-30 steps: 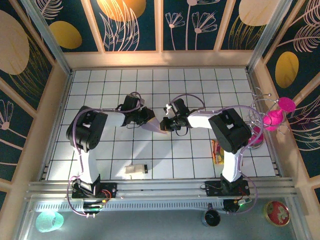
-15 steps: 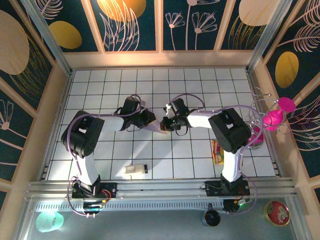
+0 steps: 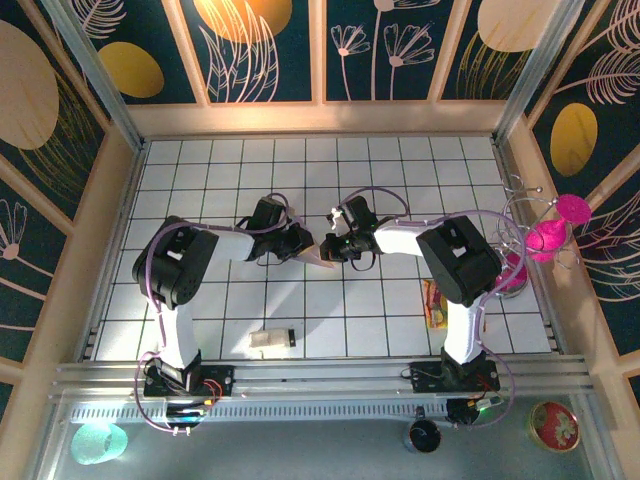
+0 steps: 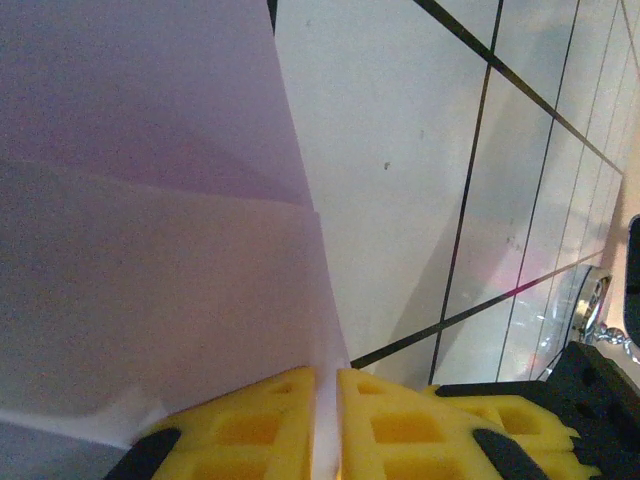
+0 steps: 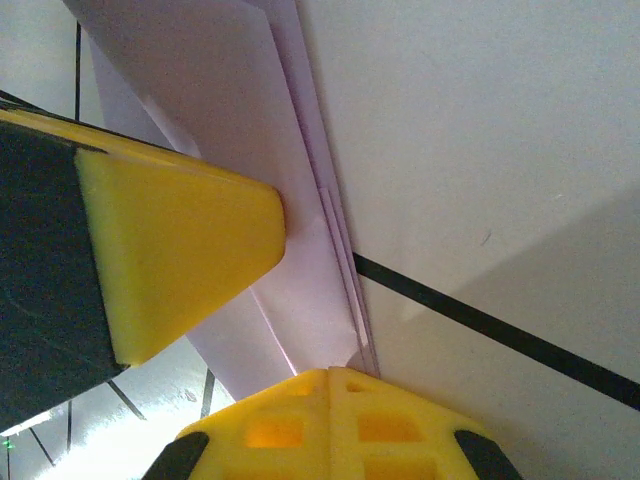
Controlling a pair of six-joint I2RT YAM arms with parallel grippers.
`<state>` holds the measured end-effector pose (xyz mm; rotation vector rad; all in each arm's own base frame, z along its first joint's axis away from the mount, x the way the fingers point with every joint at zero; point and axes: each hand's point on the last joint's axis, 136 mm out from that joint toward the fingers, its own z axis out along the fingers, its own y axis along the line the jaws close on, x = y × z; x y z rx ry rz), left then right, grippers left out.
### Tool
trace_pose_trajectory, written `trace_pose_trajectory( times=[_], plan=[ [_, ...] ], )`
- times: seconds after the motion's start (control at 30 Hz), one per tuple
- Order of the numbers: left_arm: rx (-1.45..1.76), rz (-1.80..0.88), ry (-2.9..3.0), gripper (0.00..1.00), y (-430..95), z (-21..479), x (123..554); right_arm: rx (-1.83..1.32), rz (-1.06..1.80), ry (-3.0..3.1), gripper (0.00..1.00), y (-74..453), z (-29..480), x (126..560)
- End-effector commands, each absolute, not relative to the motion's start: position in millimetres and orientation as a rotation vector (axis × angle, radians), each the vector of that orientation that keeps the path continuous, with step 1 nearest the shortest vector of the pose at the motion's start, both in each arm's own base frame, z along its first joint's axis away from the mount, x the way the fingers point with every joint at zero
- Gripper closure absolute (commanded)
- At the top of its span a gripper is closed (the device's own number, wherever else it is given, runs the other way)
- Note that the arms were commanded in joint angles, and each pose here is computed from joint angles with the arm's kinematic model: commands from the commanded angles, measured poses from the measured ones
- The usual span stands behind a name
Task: Fold a paper plane with a square sheet of paper (pick it up from the middle)
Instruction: Fourth fold the wing at the center of the table.
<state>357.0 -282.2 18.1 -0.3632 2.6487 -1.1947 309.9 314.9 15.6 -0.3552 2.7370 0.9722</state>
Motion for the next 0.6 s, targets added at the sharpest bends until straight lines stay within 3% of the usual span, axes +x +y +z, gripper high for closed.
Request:
trace_pose_trajectory(
  times=[0.0, 0.3, 0.57],
  plan=[
    [-0.392, -1.068, 2.699, 0.86, -267.6, -2.3, 360.0, -0.289, 0.66, 3.0, 0.95, 267.0, -49.1, 275.8],
    [-0.489, -1.08, 2.656, 0.86, -229.5, -6.2, 386.2, -0.255, 0.528, 3.083, 0.96, 240.8, -69.6, 257.2],
    [-0.571, -0.929, 2.636, 0.85, -177.6, -18.2, 417.3, -0.228, 0.516, 3.097, 0.96, 235.2, -70.9, 252.6]
  ],
)
